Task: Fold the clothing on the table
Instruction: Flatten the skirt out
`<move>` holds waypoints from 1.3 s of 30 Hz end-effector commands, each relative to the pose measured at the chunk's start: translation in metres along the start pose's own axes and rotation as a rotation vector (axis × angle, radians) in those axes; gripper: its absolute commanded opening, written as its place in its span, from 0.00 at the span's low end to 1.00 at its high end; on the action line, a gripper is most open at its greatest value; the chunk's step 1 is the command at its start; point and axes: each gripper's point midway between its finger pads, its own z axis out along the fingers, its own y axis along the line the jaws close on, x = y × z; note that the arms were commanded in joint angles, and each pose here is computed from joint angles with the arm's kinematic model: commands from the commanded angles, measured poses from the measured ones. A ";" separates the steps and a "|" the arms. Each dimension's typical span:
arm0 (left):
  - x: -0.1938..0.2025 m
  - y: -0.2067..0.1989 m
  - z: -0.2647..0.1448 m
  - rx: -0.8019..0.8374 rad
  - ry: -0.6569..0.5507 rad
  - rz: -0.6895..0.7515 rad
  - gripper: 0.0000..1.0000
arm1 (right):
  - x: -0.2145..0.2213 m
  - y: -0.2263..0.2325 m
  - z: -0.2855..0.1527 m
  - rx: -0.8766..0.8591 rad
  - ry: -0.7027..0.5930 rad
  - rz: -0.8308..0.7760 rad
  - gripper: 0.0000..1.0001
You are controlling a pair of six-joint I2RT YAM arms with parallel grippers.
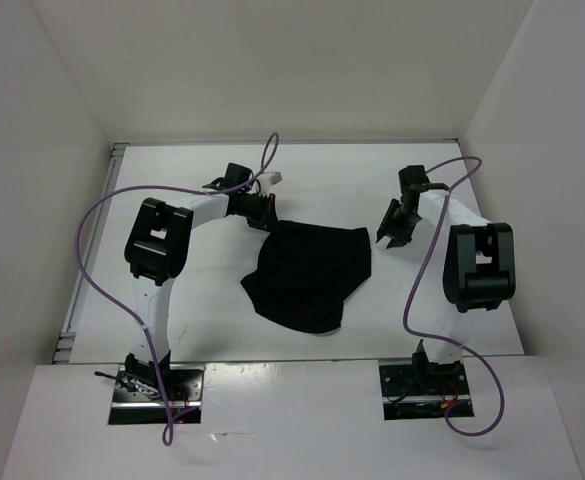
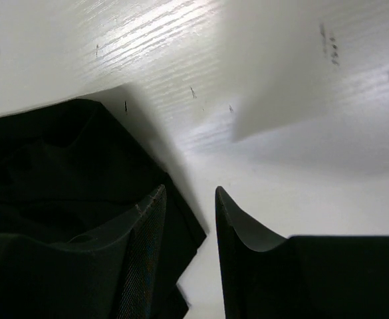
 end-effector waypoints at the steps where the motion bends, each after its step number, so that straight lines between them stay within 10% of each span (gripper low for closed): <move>1: 0.002 -0.002 0.001 0.008 0.004 0.025 0.00 | -0.013 0.019 0.011 -0.099 -0.025 -0.117 0.41; 16: 0.010 0.009 0.006 0.001 0.028 -0.006 0.00 | -0.003 0.045 0.040 -0.274 0.068 -0.230 0.40; 23: 0.013 0.009 0.008 0.010 0.037 -0.034 0.00 | 0.017 0.056 0.063 -0.363 0.166 -0.236 0.11; 30: -0.039 0.026 -0.050 0.040 -0.168 -0.218 0.00 | -0.041 0.042 0.007 -0.199 -0.107 -0.195 0.00; 39: -0.039 0.029 -0.058 0.003 -0.168 -0.250 0.00 | -0.049 0.042 -0.003 -0.197 -0.117 -0.163 0.00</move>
